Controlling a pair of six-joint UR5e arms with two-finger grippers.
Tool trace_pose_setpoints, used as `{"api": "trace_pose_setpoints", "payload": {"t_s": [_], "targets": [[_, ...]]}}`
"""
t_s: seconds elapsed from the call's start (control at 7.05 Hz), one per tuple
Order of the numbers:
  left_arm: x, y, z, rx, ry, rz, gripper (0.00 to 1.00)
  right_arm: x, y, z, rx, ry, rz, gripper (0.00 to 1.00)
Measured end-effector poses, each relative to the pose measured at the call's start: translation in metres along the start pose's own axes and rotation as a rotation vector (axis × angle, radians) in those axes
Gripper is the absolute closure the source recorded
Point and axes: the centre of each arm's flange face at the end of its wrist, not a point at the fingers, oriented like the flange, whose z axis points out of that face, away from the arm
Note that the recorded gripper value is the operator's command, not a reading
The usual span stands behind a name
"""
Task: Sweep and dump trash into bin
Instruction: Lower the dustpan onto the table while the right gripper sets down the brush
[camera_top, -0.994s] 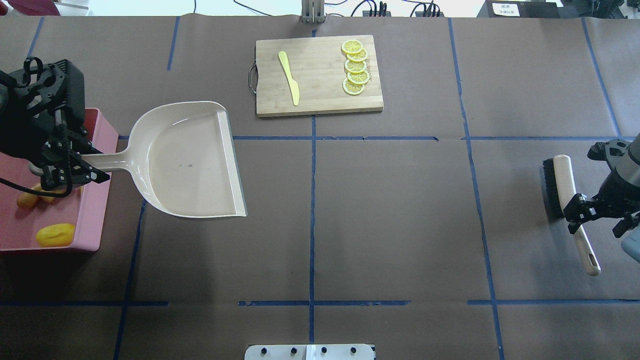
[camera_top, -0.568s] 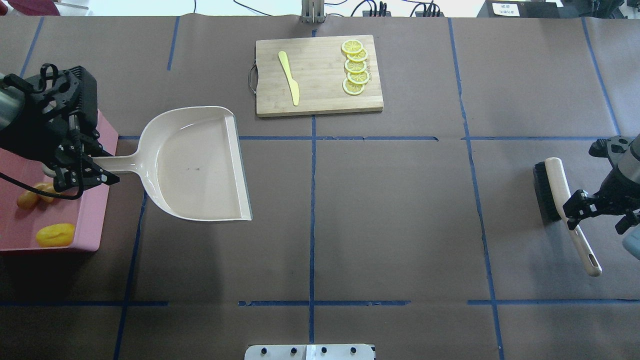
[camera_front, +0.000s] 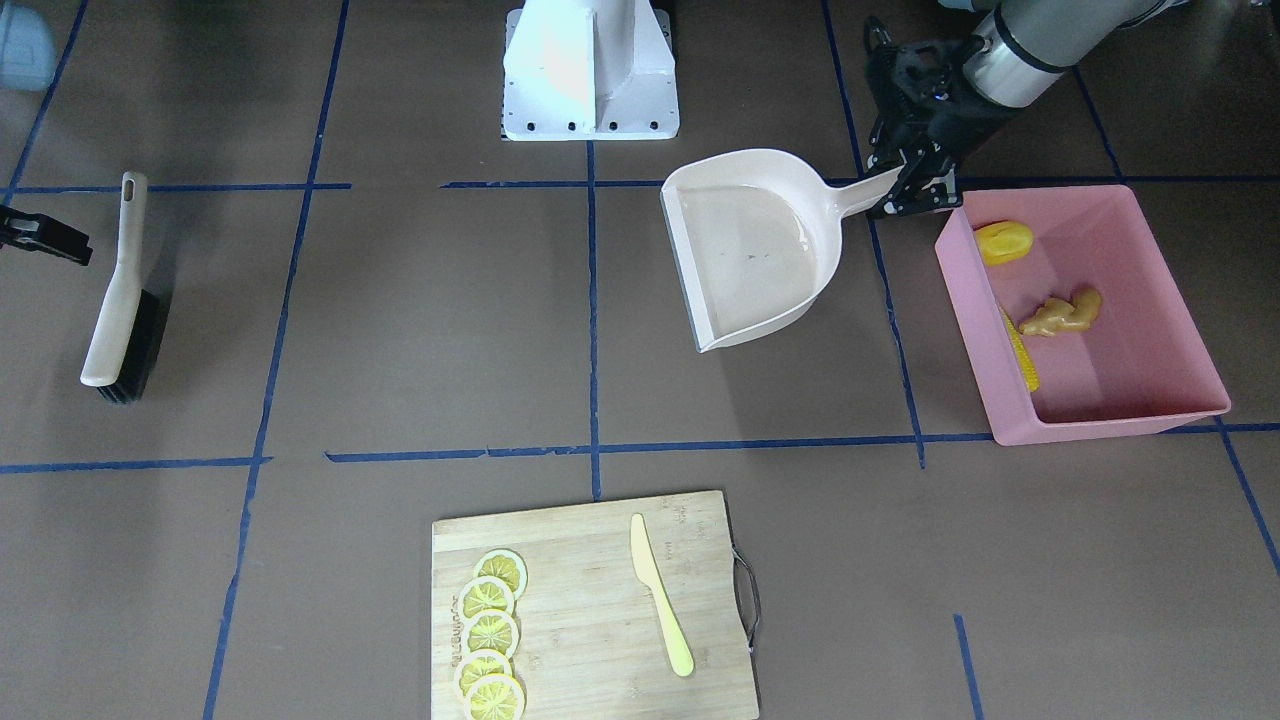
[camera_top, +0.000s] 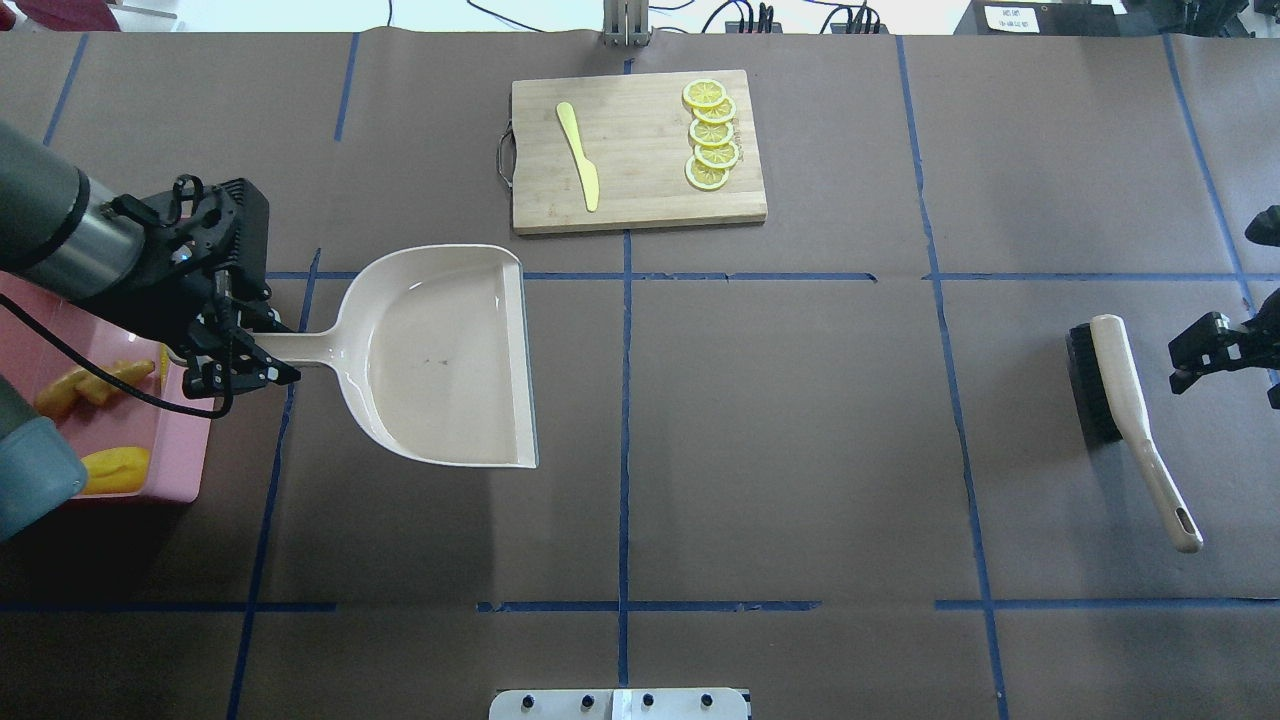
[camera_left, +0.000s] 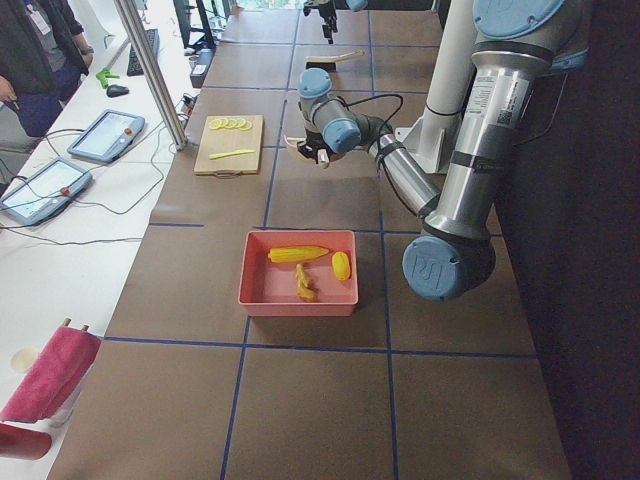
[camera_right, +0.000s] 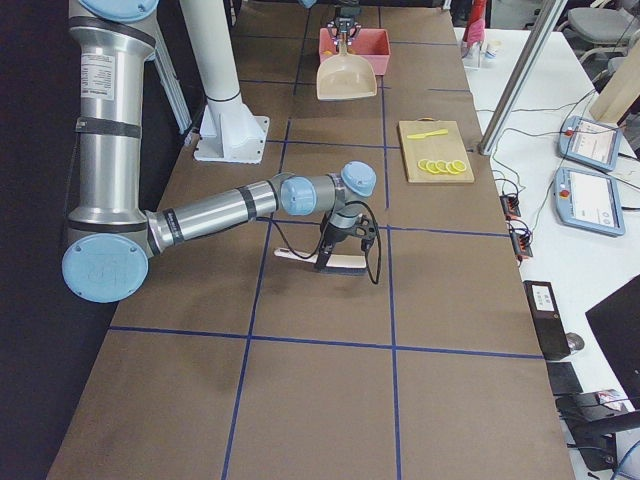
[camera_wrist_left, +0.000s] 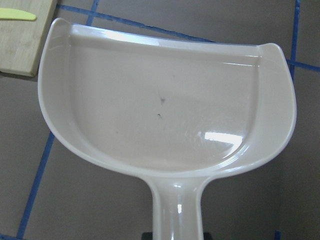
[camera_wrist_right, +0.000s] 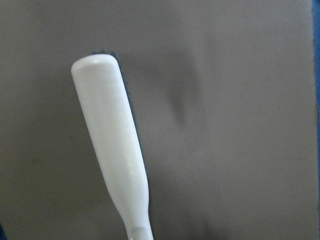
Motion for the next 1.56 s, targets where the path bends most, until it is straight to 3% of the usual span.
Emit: {"api": "trace_pose_setpoints", "payload": {"t_s": [0.43, 0.85, 1.14, 1.28, 1.56], "targets": [[0.001, -0.013, 0.059, -0.033, 0.001, 0.052, 0.95, 0.026, -0.012, -0.043, 0.151, -0.082, -0.024, 0.0], [-0.018, -0.005, 0.11, 0.019, -0.005, 0.11, 0.9, 0.038, -0.014, -0.063, 0.215, -0.117, -0.032, 0.0], [-0.027, 0.0, 0.123, 0.055, -0.031, 0.139, 0.07, 0.038, -0.013, -0.067, 0.224, -0.123, -0.035, 0.0], [-0.029, -0.004, 0.124, 0.059, -0.06, 0.15, 0.0, 0.038, -0.013, -0.067, 0.225, -0.123, -0.035, 0.0], [-0.023, -0.011, 0.13, 0.074, -0.076, 0.178, 0.0, 0.039, -0.013, -0.066, 0.223, -0.122, -0.032, 0.0]]}}
